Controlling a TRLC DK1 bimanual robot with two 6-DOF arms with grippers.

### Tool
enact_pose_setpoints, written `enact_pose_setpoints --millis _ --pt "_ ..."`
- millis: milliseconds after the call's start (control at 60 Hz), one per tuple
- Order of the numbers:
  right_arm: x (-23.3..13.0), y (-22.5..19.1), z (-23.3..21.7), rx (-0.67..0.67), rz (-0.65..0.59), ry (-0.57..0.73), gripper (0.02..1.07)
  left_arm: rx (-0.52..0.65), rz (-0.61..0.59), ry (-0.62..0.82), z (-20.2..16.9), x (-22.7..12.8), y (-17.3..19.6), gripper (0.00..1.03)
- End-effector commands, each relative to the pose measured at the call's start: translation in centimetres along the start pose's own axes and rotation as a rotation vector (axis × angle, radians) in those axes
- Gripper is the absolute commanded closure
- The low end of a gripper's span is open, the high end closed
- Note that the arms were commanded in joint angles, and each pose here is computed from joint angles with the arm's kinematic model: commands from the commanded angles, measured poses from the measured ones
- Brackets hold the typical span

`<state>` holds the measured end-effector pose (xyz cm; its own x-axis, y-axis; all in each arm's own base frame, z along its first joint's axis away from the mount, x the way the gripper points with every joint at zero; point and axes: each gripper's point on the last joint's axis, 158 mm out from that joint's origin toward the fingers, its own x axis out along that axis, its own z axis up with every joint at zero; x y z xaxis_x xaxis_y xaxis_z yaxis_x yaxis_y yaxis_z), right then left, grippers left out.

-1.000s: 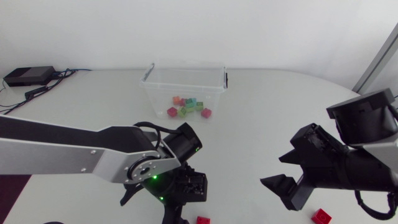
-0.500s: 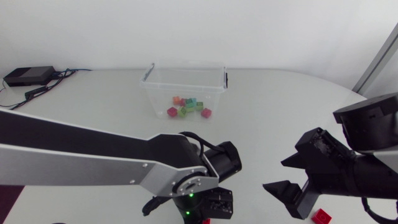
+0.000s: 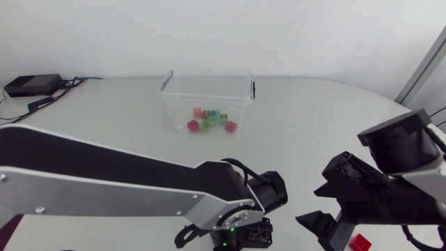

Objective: Pick up the duplo bricks and place them in the container

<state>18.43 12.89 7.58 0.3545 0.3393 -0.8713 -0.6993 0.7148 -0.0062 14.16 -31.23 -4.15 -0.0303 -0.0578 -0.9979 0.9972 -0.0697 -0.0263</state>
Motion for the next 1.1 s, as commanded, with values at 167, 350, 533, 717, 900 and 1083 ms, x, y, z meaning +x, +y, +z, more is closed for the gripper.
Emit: enact_pose_setpoints --millis 167,350,533,717,900,1083 --pt "1.0 2.6 -1.8 -0.065 0.084 0.117 0.12 -0.116 0.075 -0.09 -2.2 -4.8 2.7 0.89" --pt "2.6 4.1 -3.3 -0.12 0.122 0.229 0.12 -0.195 0.18 -0.227 -2.9 -10.4 5.6 0.89" --pt "3.9 6.2 -5.1 -0.216 0.16 0.341 0.12 -0.239 0.269 -0.333 -3.1 -14.5 7.6 0.89" --pt "4.7 8.9 -7.3 -0.323 0.216 0.452 0.12 -0.29 0.319 -0.376 -4.4 -16.2 9.1 0.89" --pt "5.1 10.2 -8.8 -0.377 0.236 0.516 0.12 -0.293 0.327 -0.386 -4.4 -16.5 9.2 0.89" --pt "5.9 10.5 -9.2 -0.367 0.248 0.541 0.12 -0.3 0.357 -0.418 -4.4 -17.8 9.7 0.89"
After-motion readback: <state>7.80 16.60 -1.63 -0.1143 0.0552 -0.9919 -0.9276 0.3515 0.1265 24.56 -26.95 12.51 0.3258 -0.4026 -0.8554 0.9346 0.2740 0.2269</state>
